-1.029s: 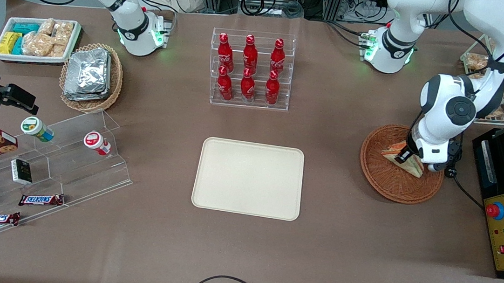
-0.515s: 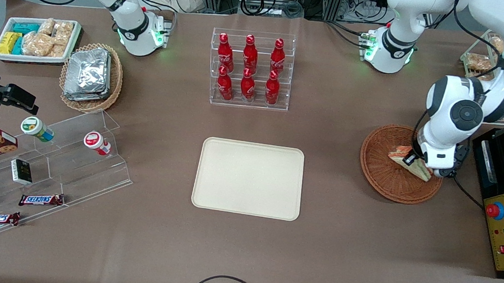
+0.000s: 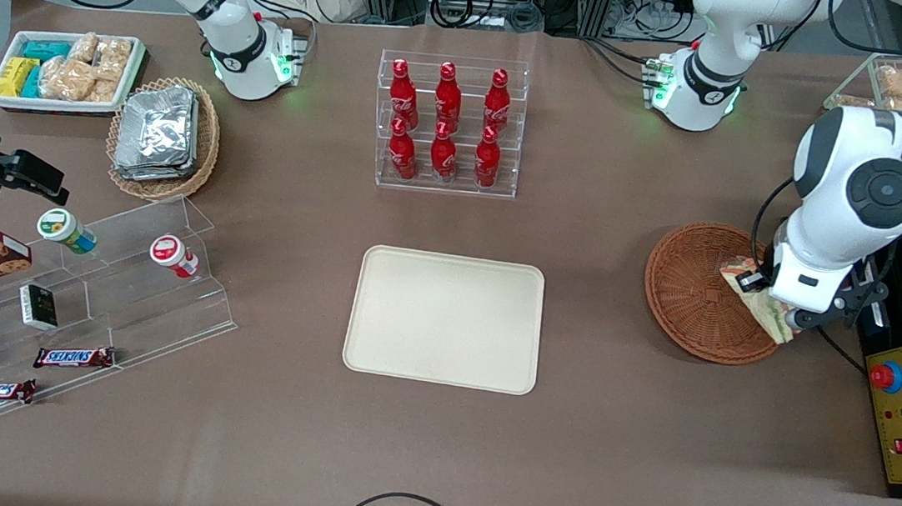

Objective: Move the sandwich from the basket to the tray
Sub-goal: 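Carry the held sandwich over to the beige tray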

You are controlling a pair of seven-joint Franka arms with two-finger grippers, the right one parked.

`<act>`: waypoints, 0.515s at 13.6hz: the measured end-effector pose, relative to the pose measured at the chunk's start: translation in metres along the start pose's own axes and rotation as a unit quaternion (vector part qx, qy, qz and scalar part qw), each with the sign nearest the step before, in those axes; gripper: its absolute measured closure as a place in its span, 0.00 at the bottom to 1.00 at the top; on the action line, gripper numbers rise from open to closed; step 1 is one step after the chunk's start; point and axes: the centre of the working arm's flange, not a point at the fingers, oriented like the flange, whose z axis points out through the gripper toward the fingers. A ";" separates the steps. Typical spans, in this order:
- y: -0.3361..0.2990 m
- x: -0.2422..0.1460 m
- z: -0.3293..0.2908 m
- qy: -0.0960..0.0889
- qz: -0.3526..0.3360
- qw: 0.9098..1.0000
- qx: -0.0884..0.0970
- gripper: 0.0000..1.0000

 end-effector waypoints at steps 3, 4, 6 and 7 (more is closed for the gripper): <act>0.017 0.000 -0.025 0.014 0.107 0.994 -0.028 0.84; 0.024 -0.002 -0.031 0.018 0.138 0.990 -0.032 0.84; 0.044 -0.011 -0.039 0.022 0.176 0.983 -0.044 0.84; 0.059 -0.018 -0.044 0.024 0.190 0.980 -0.049 0.84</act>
